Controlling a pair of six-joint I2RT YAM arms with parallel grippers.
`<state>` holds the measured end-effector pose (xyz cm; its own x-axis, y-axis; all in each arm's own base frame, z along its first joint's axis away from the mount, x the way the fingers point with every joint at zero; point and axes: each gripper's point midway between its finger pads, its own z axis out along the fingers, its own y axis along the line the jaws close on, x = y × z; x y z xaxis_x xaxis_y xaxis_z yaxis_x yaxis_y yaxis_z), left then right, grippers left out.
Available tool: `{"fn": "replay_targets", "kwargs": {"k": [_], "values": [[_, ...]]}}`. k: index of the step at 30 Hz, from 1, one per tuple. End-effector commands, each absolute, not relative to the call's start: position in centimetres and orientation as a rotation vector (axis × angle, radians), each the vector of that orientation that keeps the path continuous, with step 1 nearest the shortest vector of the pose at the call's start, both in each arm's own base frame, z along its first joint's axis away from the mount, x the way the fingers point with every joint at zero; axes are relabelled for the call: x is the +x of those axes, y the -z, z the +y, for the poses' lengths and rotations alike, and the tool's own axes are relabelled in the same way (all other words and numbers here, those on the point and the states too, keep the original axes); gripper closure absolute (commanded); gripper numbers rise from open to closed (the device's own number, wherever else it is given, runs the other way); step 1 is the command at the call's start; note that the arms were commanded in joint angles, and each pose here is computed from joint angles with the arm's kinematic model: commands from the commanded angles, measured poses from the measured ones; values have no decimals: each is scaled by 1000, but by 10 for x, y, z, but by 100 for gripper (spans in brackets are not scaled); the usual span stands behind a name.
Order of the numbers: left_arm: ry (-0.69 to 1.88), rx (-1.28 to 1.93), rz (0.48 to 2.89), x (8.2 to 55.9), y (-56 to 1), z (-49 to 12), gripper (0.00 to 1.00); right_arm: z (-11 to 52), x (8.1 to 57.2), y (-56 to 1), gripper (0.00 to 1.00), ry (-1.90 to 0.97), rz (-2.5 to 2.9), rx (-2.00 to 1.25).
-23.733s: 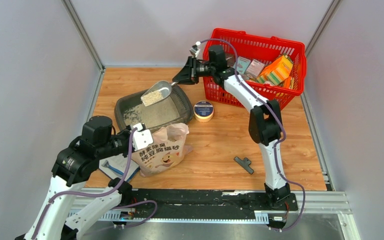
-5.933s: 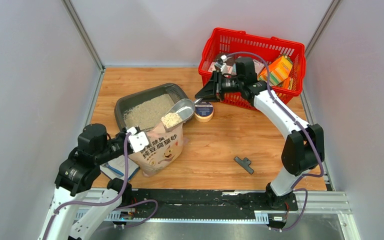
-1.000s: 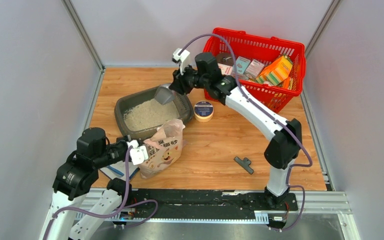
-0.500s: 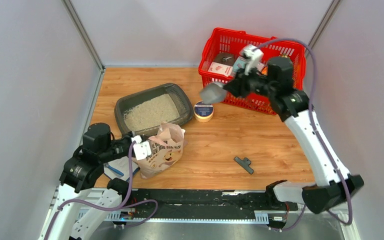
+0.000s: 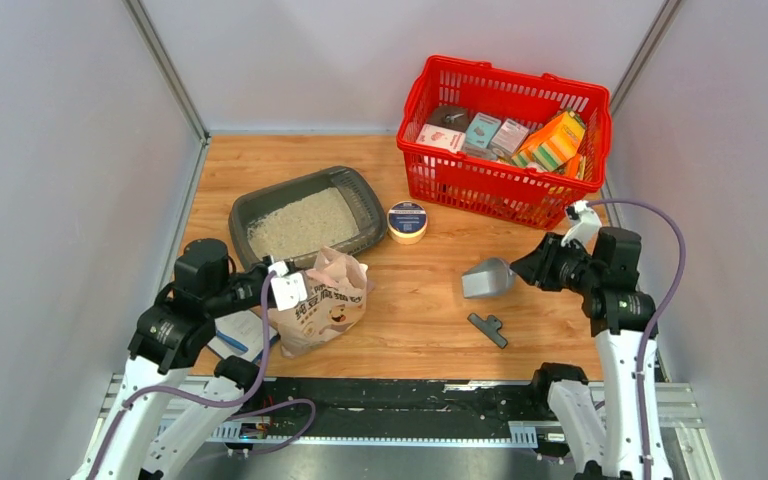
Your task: Fill the litter box with clean litter
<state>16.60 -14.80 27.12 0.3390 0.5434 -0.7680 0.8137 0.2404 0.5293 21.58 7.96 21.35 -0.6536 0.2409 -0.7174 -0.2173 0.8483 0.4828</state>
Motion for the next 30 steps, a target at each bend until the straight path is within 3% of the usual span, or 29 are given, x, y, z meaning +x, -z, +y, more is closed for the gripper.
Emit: {"fn": "replay_targets", "kwargs": {"k": [1, 15, 21, 22, 25, 30], "values": [[339, 1394, 1253, 170, -294, -162, 100, 47, 244, -201, 100, -600, 2153, 140], [350, 1365, 1280, 178, -295, -164, 100, 10, 261, -135, 91, -706, 2285, 363], [351, 1368, 1253, 178, -298, -166, 100, -21, 265, -124, 71, -673, 2326, 499], [352, 1368, 1249, 178, -299, -166, 100, -25, 265, -125, 61, -658, 2325, 513], [351, 1363, 1228, 178, -302, -168, 100, -35, 269, -126, 44, -598, 2321, 519], [340, 1365, 1198, 179, -304, -169, 100, -53, 273, -143, 32, -475, 2370, 444]]}}
